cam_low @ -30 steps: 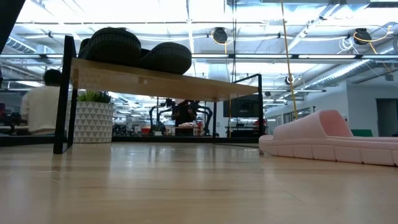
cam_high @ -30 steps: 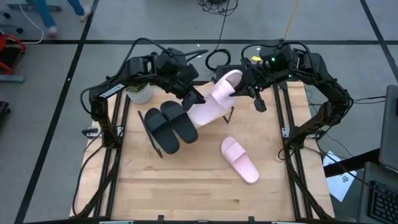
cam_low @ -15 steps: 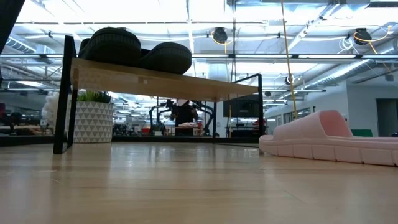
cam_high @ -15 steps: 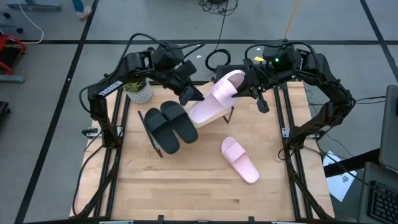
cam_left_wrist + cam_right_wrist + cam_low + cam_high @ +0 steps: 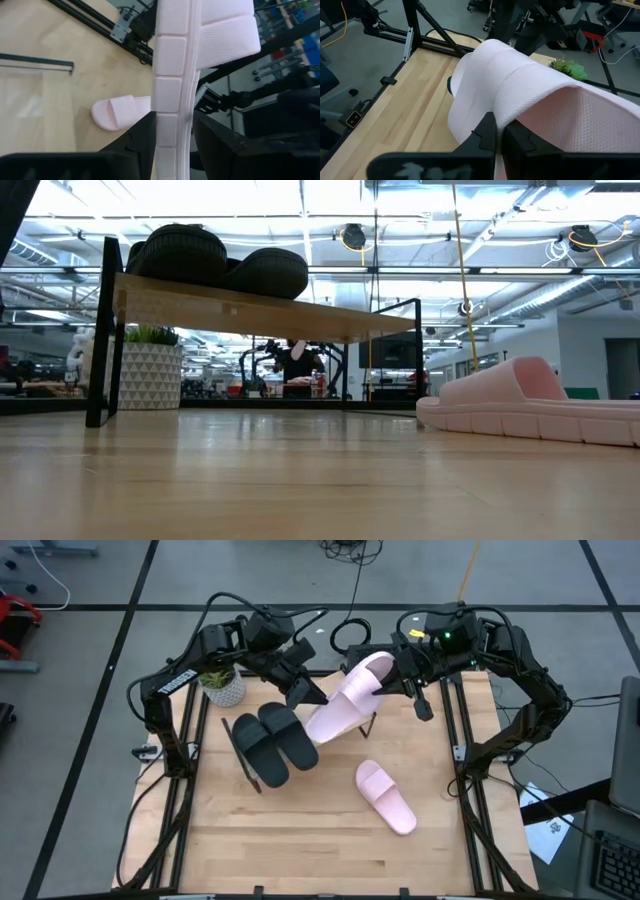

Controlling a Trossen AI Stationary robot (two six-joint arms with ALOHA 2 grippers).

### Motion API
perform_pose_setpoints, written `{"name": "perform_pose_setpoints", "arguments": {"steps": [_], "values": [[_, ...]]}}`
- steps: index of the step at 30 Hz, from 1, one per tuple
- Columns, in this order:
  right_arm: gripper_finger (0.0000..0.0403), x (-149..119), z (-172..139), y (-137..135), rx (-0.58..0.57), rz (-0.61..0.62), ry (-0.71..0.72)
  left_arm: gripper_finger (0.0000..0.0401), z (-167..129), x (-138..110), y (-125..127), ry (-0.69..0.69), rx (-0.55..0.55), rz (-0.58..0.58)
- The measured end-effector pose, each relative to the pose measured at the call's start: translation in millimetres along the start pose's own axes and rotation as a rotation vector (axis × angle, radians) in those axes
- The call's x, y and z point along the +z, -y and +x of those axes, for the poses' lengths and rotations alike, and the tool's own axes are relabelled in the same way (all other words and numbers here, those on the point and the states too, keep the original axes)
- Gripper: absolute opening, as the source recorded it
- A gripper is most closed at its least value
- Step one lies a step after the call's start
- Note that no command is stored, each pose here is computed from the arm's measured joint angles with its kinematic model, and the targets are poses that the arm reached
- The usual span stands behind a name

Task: Pick and place slides into the shelf
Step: Put the top pink slide on the shelf

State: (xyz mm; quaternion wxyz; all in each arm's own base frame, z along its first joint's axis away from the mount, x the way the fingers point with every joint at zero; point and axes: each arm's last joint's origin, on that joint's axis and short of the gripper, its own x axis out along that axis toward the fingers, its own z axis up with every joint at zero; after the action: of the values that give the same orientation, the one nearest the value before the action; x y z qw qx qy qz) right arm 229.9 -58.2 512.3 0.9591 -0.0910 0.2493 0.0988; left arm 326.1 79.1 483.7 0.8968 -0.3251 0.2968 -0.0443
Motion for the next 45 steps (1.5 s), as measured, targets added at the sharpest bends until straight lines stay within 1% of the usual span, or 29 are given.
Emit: {"name": "perform_pose_setpoints", "arguments": {"steps": [4,12,14,20,22,25,30,45], "values": [[0.0000,0.4,0.0,0.2,-0.002,-0.002,0.004,0.0134,0.4,-0.9,1.9,-0.022,-0.042,-0.032],[0.0000,0.6,0.0,0.3,-0.003,0.002,0.006,0.0134,3.5,-3.6,7.7,-0.033,-0.058,-0.010],[0.0000,0.6,0.0,0.2,-0.003,0.003,0.006,0.0134,3.5,-3.8,6.8,-0.029,-0.039,-0.003],[0.0000,-0.6,0.2,-0.1,-0.001,0.027,-0.007,0.0134,2.8,-1.4,2.4,0.033,0.081,0.022],[0.0000,-0.8,0.3,0.1,-0.002,0.028,-0.009,0.0134,2.7,-1.0,1.7,0.047,0.110,0.025],[0.0000,-0.8,0.3,0.1,-0.002,0.030,-0.009,0.0134,2.7,-0.7,1.1,0.056,0.134,0.059],[0.0000,-0.9,0.4,0.1,-0.002,0.031,-0.010,0.0134,3.7,-1.2,2.3,0.064,0.160,0.102],[0.0000,-0.8,0.5,0.1,0.001,0.031,-0.009,0.0134,2.6,-0.1,0.4,0.071,0.168,0.088]]}}
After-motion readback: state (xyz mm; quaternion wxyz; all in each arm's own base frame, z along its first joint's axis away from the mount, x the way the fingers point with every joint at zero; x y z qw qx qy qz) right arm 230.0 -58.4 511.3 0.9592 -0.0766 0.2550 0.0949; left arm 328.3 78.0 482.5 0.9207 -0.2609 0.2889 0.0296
